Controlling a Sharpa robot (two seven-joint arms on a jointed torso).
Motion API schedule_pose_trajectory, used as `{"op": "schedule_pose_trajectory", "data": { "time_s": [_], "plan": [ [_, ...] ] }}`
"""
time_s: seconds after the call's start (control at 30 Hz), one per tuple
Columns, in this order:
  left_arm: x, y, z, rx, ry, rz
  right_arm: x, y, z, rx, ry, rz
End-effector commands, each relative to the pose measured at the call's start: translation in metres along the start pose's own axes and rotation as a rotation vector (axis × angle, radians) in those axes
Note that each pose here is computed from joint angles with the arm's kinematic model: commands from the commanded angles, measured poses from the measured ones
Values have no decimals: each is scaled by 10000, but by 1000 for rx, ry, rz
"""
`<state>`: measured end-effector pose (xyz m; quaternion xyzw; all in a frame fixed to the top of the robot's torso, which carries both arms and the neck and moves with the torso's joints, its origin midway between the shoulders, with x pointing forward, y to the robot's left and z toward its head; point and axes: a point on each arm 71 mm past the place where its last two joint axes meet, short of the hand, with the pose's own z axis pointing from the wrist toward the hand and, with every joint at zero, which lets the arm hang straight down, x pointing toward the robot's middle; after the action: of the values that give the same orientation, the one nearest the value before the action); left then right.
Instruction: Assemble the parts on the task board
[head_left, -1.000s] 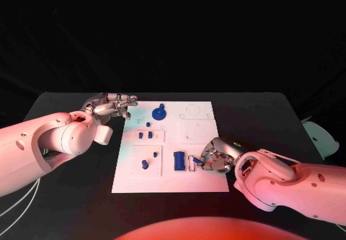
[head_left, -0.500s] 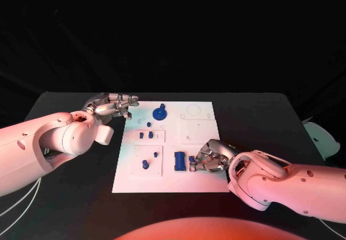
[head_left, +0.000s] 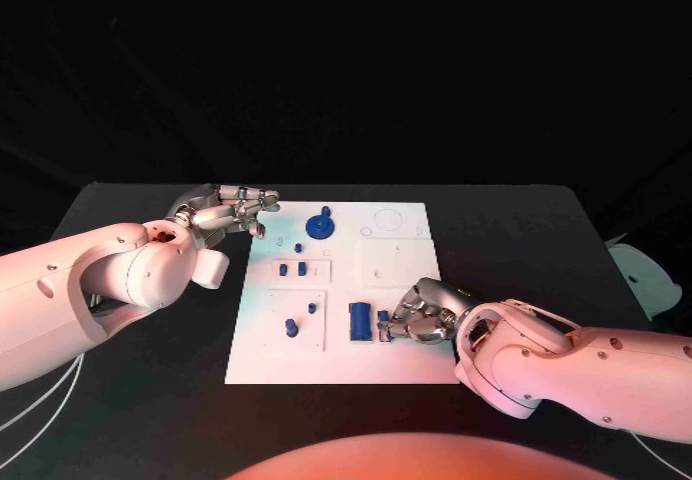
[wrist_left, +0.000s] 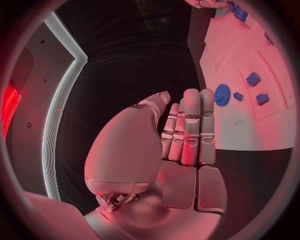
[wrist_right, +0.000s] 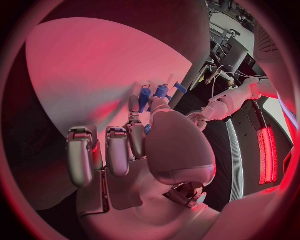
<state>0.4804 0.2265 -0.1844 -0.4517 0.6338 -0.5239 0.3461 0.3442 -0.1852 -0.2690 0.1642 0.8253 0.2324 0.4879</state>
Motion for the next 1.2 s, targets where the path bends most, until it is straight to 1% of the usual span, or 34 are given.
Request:
{"op": "schedule_pose_trajectory", "data": {
  "time_s": [0.03, 0.4, 0.6, 0.77, 0.87, 0.93, 1.03, 1.07, 1.1, 1.13, 1.2],
  "plan": [
    [29, -11, 2, 7, 20, 7, 29, 31, -6, -10, 16, 0],
    [25, -9, 2, 5, 20, 7, 7, 23, -11, -20, -2, -7],
    [19, -9, 1, 5, 19, 7, -21, -2, -39, -29, -9, -15],
    [7, -7, 5, 6, 16, 8, -44, -9, -70, -56, -11, -17],
    [-4, -4, 11, 7, 13, 6, -84, -13, -85, -84, -29, 0],
    [-10, 1, 18, 9, 11, 2, -134, -12, -81, -109, -43, 23],
    [-15, 12, 31, 16, 13, -13, -268, -16, -24, -150, -70, 77],
    [-16, 18, 37, 18, 13, -24, -327, -25, 7, -165, -79, 108],
    [-16, 25, 49, 22, 13, -39, -421, -44, 59, -182, -91, 164],
    [-16, 28, 55, 24, 13, -46, -462, -54, 84, -188, -95, 190],
    [-13, 39, 79, 30, 10, -67, -600, -91, 174, -207, -107, 279]
  ]
}}
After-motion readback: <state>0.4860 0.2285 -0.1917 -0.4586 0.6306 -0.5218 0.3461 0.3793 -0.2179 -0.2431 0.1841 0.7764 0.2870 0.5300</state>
